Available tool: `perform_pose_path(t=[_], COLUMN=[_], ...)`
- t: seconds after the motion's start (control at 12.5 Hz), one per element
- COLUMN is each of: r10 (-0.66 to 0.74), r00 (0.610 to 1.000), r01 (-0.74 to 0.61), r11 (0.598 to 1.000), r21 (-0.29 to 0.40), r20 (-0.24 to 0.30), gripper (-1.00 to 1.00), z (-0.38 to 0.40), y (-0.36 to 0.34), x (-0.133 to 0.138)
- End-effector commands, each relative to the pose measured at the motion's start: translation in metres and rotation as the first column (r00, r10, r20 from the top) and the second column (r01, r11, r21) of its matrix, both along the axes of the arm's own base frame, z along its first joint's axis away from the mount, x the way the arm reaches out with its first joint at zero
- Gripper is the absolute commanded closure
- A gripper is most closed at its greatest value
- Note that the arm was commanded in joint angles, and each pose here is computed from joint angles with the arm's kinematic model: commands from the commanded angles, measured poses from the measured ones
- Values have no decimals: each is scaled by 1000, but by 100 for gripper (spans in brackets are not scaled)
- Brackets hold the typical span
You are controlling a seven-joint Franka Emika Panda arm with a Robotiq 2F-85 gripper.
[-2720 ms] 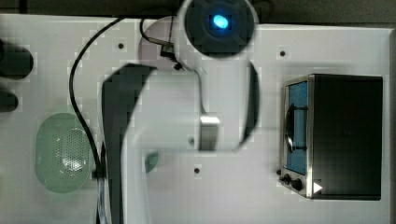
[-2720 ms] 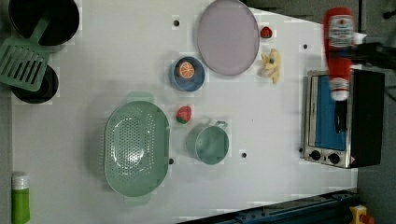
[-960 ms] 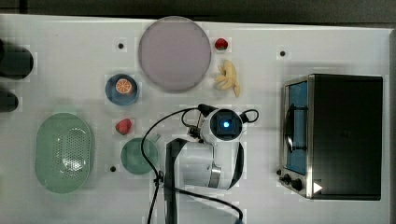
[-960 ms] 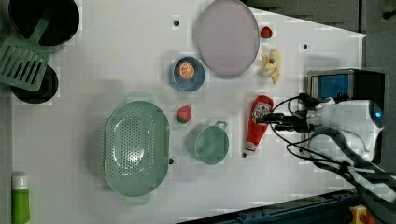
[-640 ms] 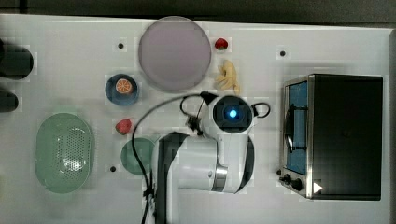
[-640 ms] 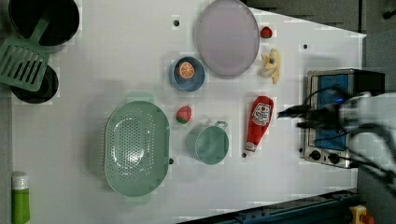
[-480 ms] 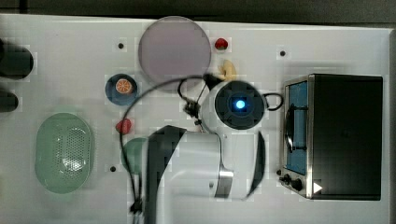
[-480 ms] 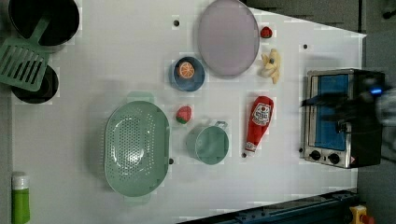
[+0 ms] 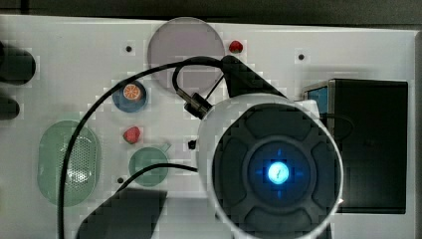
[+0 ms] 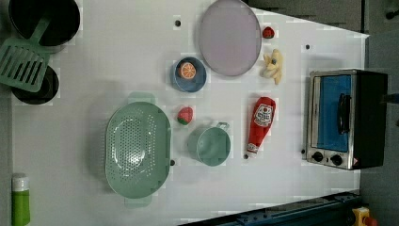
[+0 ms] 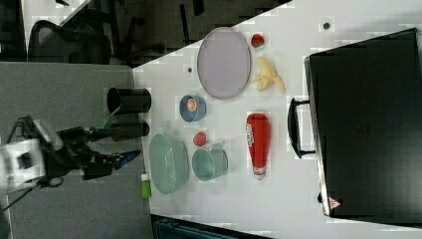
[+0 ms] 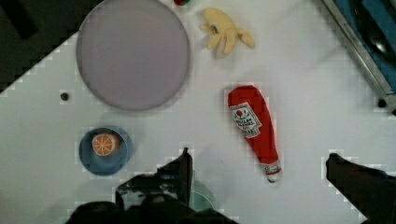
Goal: Pick ketchup from plate and place it on table.
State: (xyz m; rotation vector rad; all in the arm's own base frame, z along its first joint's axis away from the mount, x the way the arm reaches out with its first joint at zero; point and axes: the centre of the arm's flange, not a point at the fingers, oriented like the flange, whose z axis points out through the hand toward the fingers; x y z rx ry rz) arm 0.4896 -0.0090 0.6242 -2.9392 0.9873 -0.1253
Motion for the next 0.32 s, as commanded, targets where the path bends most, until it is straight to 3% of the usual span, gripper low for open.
perform_pose_path(t=[0.08,0.32], r10=[-102,-101], r00=[990,988], r01=[98,97], r11=[994,995], r21=[-38,-40], r20=[-97,-115], gripper=[-100,-100], z=[-31,-32], y=[-12,-11], x=[11,9])
